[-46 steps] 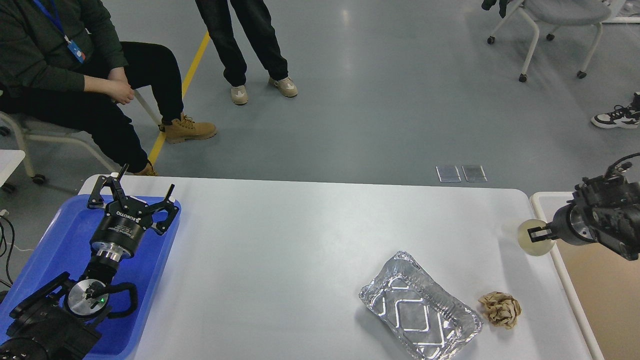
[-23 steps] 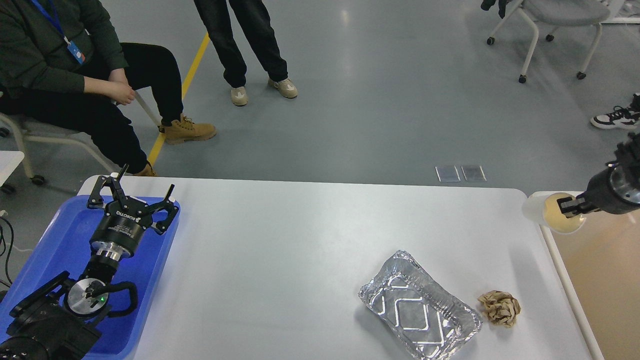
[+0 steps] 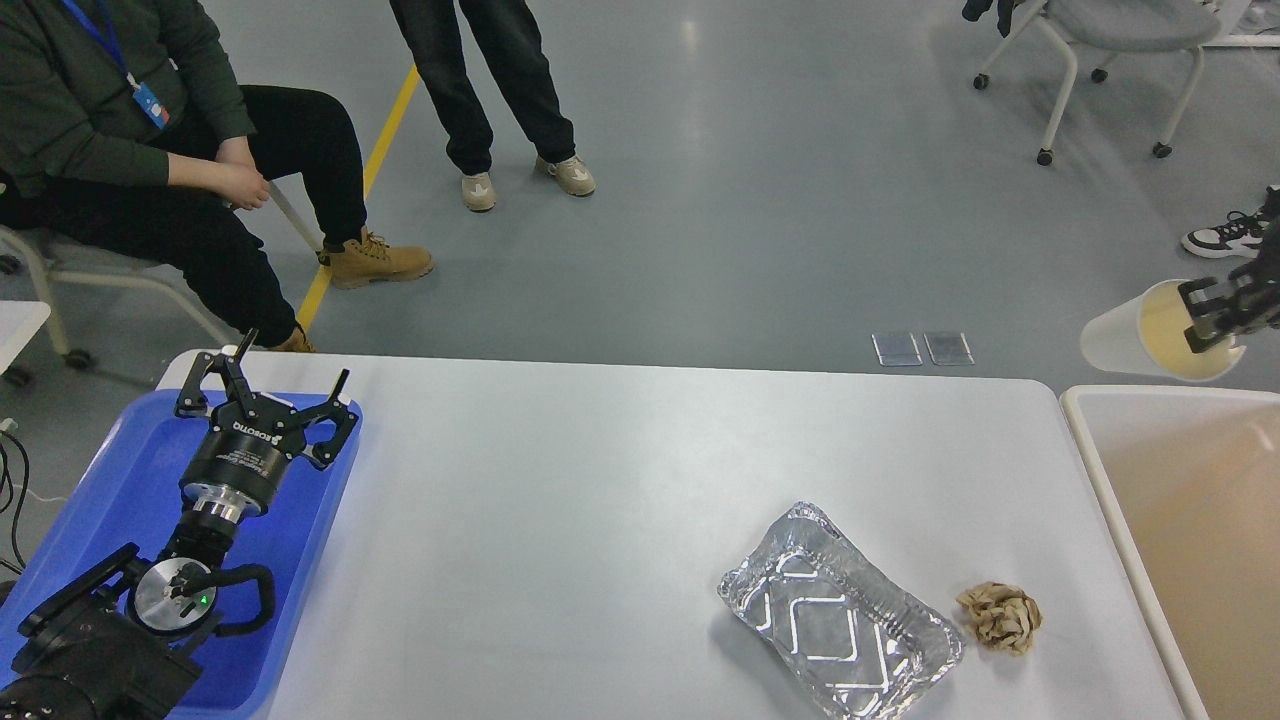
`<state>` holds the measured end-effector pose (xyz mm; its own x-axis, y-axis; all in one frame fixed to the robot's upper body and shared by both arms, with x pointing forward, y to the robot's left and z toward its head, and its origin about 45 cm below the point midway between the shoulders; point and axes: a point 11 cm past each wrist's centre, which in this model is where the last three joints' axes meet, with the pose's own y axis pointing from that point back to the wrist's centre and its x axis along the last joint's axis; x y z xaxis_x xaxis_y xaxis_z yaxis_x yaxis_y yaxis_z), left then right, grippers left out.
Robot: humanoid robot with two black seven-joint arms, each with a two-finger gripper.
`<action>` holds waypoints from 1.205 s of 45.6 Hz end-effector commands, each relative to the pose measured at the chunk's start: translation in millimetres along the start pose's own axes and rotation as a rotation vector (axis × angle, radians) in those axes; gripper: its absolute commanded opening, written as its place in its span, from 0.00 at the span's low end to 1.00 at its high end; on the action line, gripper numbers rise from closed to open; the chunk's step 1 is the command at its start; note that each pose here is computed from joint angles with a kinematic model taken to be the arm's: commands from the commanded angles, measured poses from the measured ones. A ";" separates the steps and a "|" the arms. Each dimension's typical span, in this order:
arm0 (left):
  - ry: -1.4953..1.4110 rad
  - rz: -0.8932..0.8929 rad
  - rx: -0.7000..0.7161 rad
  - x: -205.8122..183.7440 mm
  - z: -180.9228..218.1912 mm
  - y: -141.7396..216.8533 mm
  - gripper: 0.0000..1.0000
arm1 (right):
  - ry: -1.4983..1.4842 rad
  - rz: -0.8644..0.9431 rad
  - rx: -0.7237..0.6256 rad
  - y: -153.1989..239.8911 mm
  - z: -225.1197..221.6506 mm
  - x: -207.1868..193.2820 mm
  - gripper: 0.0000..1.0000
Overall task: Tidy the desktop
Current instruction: 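Lift the cup with the right gripper and carry it over the bin, then lower the cup into the beige bin and open the right gripper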
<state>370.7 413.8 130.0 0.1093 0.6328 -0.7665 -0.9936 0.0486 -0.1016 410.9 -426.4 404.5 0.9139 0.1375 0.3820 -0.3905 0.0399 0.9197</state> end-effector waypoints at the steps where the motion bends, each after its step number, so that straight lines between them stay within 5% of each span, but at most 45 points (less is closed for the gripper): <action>1: 0.000 0.001 0.000 0.3 0.0 0.3 0.99 | -0.065 0.085 -0.026 40.5 18.8 13.3 0.00; 12: 0.000 0.001 0.000 0.3 0.0 0.3 0.99 | -0.344 0.449 -0.129 47.5 112.0 18.5 0.00; 29: 0.000 0.000 -0.002 -0.2 0.4 -0.3 0.99 | -0.885 0.907 -0.202 -13.8 188.1 -29.0 0.00; 43: -0.001 0.001 -0.002 -0.1 0.4 -0.3 0.99 | -1.341 0.998 -0.302 -101.2 201.0 -105.7 0.00; 55: -0.001 0.001 -0.002 -0.1 0.4 -0.3 0.99 | -1.501 0.907 -0.341 -180.1 165.3 -157.3 0.00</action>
<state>371.0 413.9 130.2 0.1083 0.6333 -0.7663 -0.9937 0.0465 -0.1021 395.7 -623.9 284.0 -0.2443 -0.6603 0.7101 -0.7303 0.6070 0.3133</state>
